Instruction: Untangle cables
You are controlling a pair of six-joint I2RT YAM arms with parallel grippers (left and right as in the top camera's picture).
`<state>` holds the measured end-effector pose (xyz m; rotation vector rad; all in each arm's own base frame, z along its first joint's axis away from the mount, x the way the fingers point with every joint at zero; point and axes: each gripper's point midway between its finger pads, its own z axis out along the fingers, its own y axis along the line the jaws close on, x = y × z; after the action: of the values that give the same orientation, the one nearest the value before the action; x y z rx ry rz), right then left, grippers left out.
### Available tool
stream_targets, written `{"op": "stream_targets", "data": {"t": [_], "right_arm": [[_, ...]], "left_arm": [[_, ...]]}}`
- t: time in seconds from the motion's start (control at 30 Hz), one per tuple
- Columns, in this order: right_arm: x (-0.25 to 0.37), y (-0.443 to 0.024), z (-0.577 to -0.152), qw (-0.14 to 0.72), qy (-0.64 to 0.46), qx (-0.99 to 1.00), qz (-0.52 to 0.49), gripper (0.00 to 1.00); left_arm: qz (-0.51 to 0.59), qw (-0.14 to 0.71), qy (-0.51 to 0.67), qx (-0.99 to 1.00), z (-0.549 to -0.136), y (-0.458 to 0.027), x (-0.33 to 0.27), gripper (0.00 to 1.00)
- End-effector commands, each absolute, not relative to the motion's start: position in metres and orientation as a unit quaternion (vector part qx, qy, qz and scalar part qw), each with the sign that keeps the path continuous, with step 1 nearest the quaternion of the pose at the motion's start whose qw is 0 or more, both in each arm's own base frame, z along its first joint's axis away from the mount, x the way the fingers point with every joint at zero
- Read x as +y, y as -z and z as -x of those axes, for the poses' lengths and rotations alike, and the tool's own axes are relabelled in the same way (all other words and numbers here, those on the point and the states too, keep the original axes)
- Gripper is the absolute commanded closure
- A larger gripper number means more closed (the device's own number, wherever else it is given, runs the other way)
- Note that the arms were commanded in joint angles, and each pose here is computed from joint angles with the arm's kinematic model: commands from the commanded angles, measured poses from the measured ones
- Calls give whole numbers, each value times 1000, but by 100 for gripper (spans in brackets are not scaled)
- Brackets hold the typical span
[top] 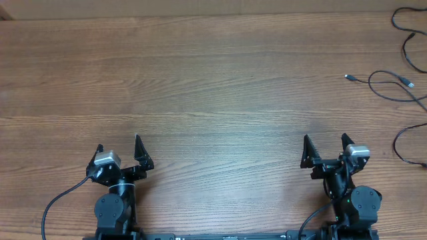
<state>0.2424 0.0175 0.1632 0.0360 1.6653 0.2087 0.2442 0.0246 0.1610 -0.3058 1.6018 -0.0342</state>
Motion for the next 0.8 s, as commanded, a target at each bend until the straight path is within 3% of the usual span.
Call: {"op": "stream_targets", "data": {"t": [0.0,0.77], "right_arm": [[30,-168,-240,671,-115,733,1,0],[27,-168,-241,672,-100,734,-3,0]], "left_arm": [[126,687,5,716,-244,-161,25,0],[126,687,5,716,-244,-161,25,0]]}}
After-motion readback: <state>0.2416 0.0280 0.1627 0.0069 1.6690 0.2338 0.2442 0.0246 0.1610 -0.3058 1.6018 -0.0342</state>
